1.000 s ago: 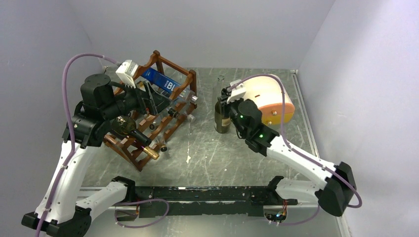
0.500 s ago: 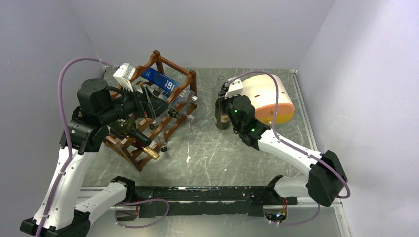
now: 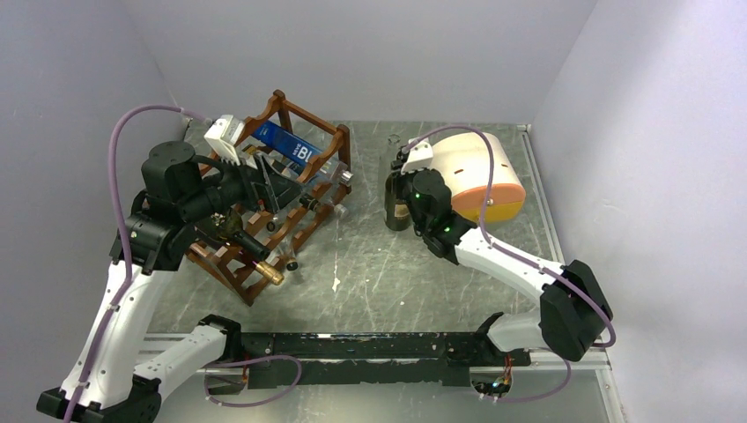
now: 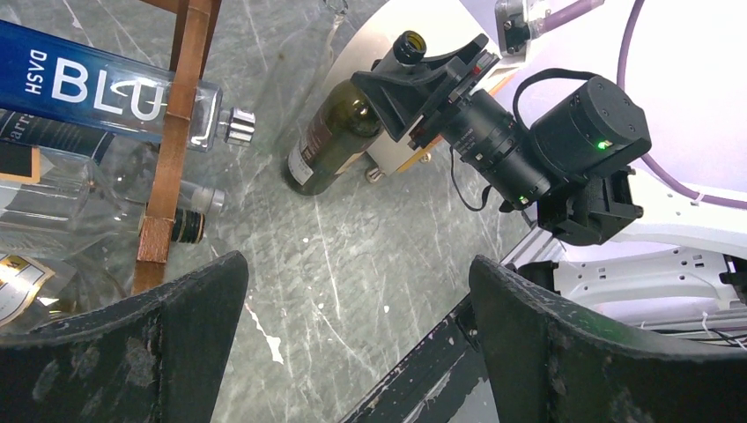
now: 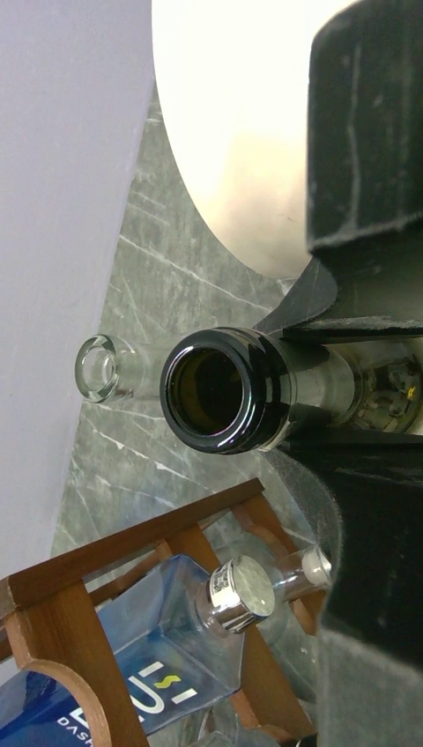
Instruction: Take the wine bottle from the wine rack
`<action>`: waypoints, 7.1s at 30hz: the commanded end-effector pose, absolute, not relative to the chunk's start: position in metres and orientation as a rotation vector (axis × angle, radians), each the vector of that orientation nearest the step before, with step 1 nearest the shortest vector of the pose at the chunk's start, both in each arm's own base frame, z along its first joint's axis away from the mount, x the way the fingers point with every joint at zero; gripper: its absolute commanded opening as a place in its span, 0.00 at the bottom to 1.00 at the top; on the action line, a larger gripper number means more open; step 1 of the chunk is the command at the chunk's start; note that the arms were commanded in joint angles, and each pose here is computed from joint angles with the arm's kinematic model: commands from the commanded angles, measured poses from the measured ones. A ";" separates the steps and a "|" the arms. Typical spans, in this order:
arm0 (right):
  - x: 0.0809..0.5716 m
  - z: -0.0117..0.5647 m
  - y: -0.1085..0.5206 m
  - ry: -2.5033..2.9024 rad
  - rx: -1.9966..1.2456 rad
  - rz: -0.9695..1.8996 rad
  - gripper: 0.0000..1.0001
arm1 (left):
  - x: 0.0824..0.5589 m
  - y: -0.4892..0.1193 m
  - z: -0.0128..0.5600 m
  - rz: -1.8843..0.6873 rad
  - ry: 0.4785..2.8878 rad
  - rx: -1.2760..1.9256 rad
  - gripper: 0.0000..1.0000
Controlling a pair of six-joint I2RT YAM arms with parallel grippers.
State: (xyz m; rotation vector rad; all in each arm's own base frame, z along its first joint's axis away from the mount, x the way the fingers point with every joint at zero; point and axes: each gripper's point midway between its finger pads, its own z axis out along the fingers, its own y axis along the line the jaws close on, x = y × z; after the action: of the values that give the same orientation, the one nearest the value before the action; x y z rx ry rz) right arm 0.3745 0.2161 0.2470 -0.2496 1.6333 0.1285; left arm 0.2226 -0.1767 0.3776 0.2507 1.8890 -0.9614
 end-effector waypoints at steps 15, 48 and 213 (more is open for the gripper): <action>0.376 0.266 0.203 1.539 -0.123 0.160 0.22 | 0.224 -0.181 0.388 -0.986 1.846 0.259 0.99; 0.275 0.339 0.192 1.321 -0.301 0.491 1.00 | 0.228 -0.048 0.378 -0.333 1.952 -0.549 0.98; 0.125 0.437 0.418 0.527 -1.253 0.100 0.00 | 0.212 -0.117 0.459 -0.744 1.624 0.097 0.99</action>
State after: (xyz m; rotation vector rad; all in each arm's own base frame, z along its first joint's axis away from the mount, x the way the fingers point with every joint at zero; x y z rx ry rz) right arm 0.1289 0.4565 0.3493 -1.5330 0.3082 -0.1807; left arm 0.2152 -0.1290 0.4333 0.1010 1.7513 -0.8120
